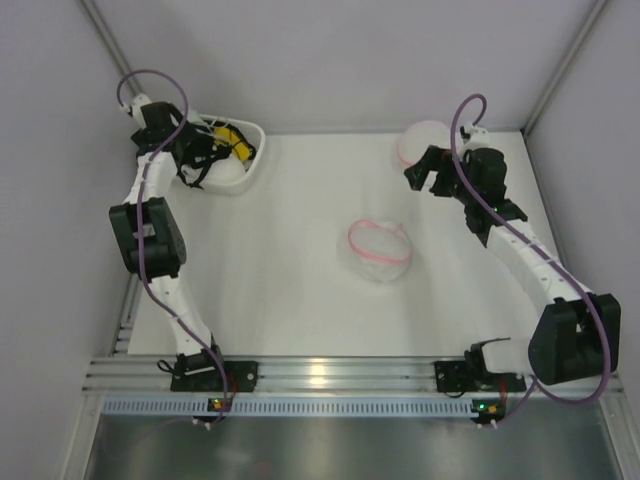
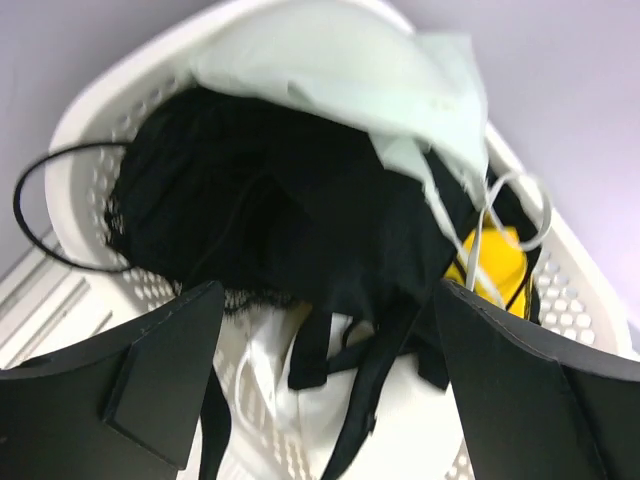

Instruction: Place the bra in the laundry bag and zip it closed

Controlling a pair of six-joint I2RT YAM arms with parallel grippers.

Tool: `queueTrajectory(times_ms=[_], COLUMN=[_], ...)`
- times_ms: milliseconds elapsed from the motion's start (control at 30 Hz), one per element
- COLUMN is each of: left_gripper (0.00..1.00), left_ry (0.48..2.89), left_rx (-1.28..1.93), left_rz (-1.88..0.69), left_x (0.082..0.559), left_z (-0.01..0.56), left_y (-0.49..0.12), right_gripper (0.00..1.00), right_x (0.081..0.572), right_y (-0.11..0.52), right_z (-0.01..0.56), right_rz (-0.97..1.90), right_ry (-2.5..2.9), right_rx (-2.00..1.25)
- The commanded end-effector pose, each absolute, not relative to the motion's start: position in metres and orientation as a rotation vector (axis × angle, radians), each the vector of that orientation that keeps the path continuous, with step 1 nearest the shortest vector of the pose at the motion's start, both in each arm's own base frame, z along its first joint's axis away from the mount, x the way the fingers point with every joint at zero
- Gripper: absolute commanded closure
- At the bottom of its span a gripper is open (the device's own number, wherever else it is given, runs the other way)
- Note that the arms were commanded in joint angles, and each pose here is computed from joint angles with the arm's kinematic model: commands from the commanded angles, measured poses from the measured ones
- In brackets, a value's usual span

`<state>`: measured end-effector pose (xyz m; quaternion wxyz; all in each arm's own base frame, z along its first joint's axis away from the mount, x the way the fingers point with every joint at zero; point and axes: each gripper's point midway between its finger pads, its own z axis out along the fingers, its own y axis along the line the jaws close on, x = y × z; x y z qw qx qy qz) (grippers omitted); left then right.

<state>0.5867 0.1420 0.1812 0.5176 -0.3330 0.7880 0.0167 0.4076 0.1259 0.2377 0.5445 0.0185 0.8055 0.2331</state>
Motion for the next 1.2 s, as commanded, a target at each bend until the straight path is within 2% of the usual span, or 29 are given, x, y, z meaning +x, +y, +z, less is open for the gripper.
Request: queueTrajectory(times_ms=[0, 233, 467, 767, 900, 967, 1100, 1133, 1167], left_gripper=[0.08, 0.08, 0.08, 0.19, 0.4, 0.43, 0.7, 0.8, 0.84], left_ry=[1.663, 1.53, 1.515, 1.587, 1.615, 1.616, 1.609, 1.606, 1.602], left_rx=[-0.782, -0.805, -0.861, -0.74, -0.72, -0.697, -0.698, -0.693, -0.69], left_rz=[0.05, 0.074, 0.045, 0.063, 0.071, 0.064, 0.059, 0.059, 0.062], left_x=[0.609, 0.621, 0.633, 0.656, 0.664, 0.669, 0.671, 0.671, 0.671], left_z=[0.243, 0.258, 0.248, 0.225, 0.207, 0.209, 0.209, 0.211, 0.213], left_y=[0.161, 0.176, 0.194, 0.201, 0.202, 0.2, 0.2, 0.2, 0.201], right_gripper=[0.0, 0.0, 0.01, 0.01, 0.01, 0.01, 0.01, 0.01, 0.01], right_x=[0.412, 0.414, 0.414, 0.414, 0.415, 0.416, 0.417, 0.417, 0.417], right_y=[0.135, 0.141, 0.141, 0.143, 0.144, 0.144, 0.145, 0.145, 0.146], right_z=[0.254, 0.256, 0.254, 0.249, 0.248, 0.249, 0.25, 0.251, 0.25], right_rz=[0.587, 0.597, 0.595, 0.591, 0.589, 0.59, 0.591, 0.591, 0.593], right_ry=[1.843, 1.842, 1.847, 1.859, 1.861, 1.861, 1.863, 1.861, 1.86], right_rx=[0.027, 0.012, 0.026, 0.04, 0.049, 0.048, 0.053, 0.055, 0.055])
